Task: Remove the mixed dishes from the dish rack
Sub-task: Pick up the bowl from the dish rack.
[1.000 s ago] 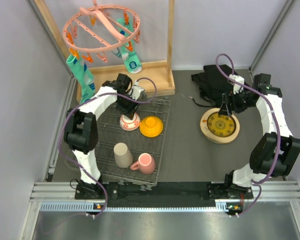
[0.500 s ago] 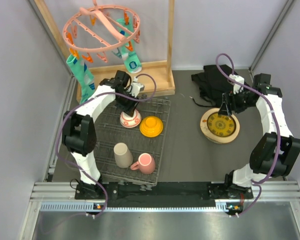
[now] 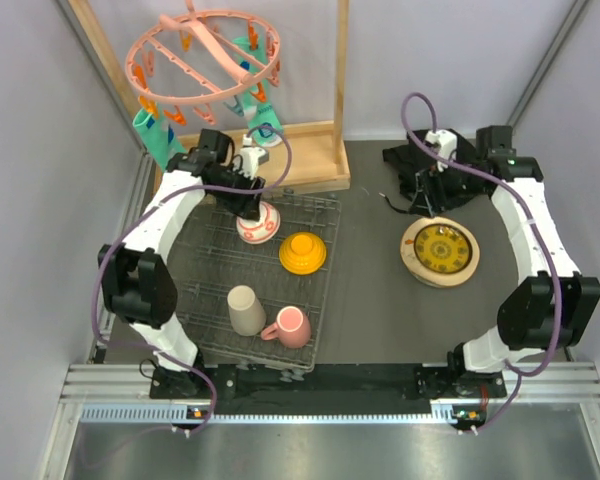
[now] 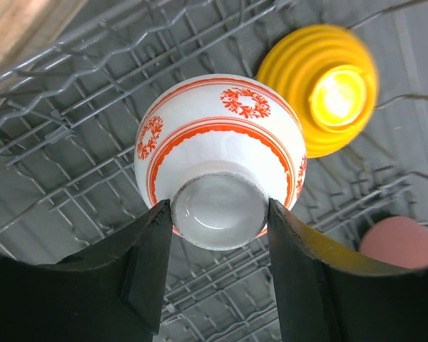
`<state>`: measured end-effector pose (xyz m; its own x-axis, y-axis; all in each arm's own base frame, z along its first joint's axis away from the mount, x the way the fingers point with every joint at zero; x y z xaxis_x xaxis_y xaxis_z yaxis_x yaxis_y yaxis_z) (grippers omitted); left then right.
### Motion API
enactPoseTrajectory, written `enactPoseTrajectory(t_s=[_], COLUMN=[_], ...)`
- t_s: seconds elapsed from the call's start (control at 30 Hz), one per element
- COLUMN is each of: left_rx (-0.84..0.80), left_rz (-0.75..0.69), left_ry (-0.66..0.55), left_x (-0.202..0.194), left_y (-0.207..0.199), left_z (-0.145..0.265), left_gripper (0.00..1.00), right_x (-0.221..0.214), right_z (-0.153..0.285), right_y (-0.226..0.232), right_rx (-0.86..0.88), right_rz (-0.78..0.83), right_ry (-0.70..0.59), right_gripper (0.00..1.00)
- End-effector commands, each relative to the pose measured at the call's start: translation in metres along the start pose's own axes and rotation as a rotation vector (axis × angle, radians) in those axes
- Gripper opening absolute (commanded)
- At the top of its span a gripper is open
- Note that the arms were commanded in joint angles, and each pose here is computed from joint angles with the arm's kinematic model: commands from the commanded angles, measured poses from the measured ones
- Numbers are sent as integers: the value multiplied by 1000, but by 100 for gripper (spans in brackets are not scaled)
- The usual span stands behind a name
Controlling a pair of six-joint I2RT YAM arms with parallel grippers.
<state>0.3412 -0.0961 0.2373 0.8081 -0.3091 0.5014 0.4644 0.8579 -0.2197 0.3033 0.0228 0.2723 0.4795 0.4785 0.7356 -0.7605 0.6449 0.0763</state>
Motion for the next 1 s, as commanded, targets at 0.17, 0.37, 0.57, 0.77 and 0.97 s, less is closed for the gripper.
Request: enactPoseTrajectory(t_s=[0.17, 0.37, 0.57, 0.77, 0.97], left_rx=[-413, -756, -966, -1099, -1162], left_rz=[56, 95, 177, 151, 164], left_ry=[-241, -273, -274, -388, -415], left_x=[19, 24, 34, 41, 43], left_y=[-27, -47, -57, -68, -72], left_z=[67, 84, 89, 109, 117], left_gripper=[0, 0, 0, 0, 0], right_x=[85, 116, 132, 134, 143], right_z=[-7, 0, -11, -36, -58], right_y=[53, 65, 64, 72, 84], right_rx=[100, 227, 313, 364, 392], right_rz=[259, 237, 171, 196, 226], right_ry=[-200, -373, -442, -429, -417], right_gripper=[77, 77, 77, 77, 77])
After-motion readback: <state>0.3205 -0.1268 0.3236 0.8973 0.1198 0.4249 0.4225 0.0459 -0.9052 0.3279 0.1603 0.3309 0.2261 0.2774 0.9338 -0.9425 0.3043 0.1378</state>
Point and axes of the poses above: each gripper's point midway between its finger pads, its own z axis back along the fingers, its own y axis along the line the jaws close on, x = y × z, the point moved 9 cm from there along z, back along the fingers, and after that the axes turned 11 degrees about z, right-handed, at the moved point
